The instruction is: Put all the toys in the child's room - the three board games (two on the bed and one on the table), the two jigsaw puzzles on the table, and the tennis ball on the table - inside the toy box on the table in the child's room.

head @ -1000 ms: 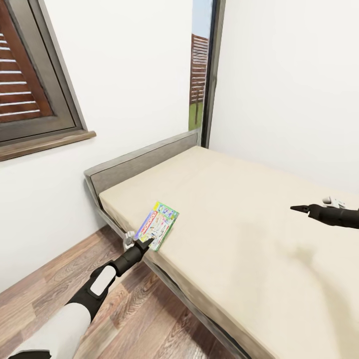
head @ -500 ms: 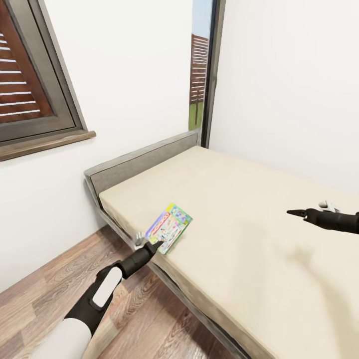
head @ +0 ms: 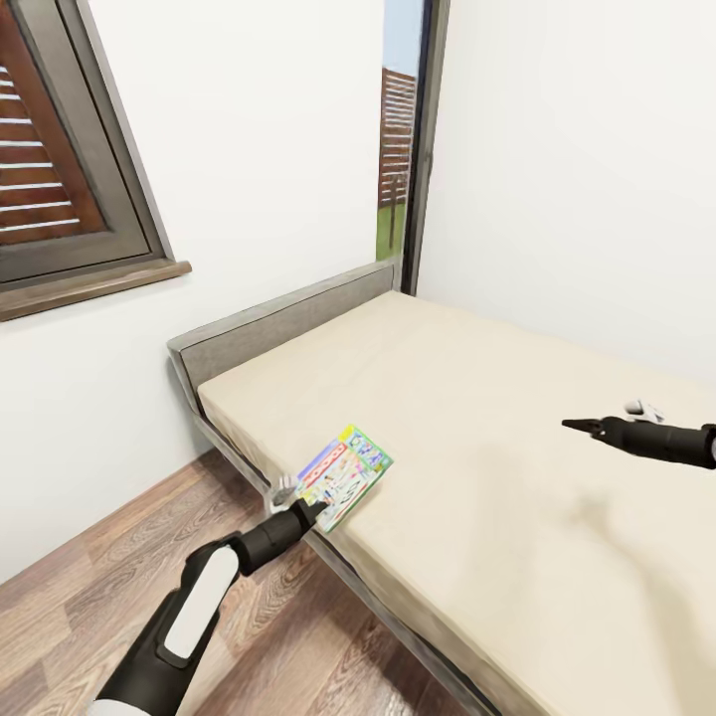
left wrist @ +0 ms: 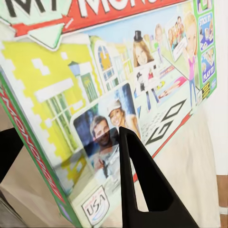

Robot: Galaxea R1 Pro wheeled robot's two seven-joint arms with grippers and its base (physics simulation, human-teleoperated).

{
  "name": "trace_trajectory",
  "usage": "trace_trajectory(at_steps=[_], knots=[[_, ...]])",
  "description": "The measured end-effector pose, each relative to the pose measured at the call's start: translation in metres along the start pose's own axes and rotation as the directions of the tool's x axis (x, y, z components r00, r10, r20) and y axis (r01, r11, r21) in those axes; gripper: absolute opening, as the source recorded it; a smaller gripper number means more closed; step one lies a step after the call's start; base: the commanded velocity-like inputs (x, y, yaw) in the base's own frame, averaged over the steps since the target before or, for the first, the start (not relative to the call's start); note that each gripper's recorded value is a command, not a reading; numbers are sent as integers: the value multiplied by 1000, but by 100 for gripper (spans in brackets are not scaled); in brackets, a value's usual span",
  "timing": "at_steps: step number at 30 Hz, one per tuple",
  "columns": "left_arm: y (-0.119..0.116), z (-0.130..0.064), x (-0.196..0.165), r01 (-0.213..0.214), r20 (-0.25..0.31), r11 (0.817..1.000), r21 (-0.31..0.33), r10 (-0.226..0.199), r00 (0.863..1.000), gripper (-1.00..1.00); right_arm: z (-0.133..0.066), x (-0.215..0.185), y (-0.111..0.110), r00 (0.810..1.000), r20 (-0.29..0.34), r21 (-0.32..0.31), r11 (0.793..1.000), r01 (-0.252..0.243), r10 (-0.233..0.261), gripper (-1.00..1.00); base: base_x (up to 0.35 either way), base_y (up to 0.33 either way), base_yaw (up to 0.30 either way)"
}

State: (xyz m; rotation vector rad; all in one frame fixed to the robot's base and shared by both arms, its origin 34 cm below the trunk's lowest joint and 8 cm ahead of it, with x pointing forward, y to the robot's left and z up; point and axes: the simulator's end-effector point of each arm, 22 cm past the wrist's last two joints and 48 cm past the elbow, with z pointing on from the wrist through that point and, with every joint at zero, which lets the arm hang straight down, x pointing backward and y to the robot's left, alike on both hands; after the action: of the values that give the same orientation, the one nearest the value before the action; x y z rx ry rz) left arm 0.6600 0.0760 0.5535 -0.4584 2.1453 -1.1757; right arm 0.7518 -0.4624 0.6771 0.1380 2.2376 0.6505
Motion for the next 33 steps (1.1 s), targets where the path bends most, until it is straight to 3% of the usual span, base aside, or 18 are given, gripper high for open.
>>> trace_trajectory(at_steps=[8,9,15,19,20,23,33], knots=[[-4,-3,7,17,3,999,-41,-16,1000,-100,4,11,21,998,-16,-35,998,57,-58,100,0,0,0],[-10,-4,8,24,5,999,-40,-23,1000,-100,5,19,36,995,-27,-57,994,94,-95,100,0,0,0],[-23,-8,6,27,2,999,-42,-27,1000,-100,1,24,62,988,-39,-91,985,144,-148,100,0,0,0],[-31,-11,3,28,0,999,-40,-28,1000,-100,-3,19,67,987,-37,-91,984,151,-155,100,0,0,0],[-40,-10,15,24,-24,1000,-13,-24,999,-100,6,25,78,988,-38,-110,983,144,-149,100,0,0,0],[-52,-12,14,12,-29,1000,2,-12,999,-100,9,22,84,989,-38,-110,984,139,-144,100,0,0,0],[-77,-22,8,-4,-31,1000,19,5,1000,-100,12,9,87,991,-39,-47,991,124,-126,100,0,0,0]])
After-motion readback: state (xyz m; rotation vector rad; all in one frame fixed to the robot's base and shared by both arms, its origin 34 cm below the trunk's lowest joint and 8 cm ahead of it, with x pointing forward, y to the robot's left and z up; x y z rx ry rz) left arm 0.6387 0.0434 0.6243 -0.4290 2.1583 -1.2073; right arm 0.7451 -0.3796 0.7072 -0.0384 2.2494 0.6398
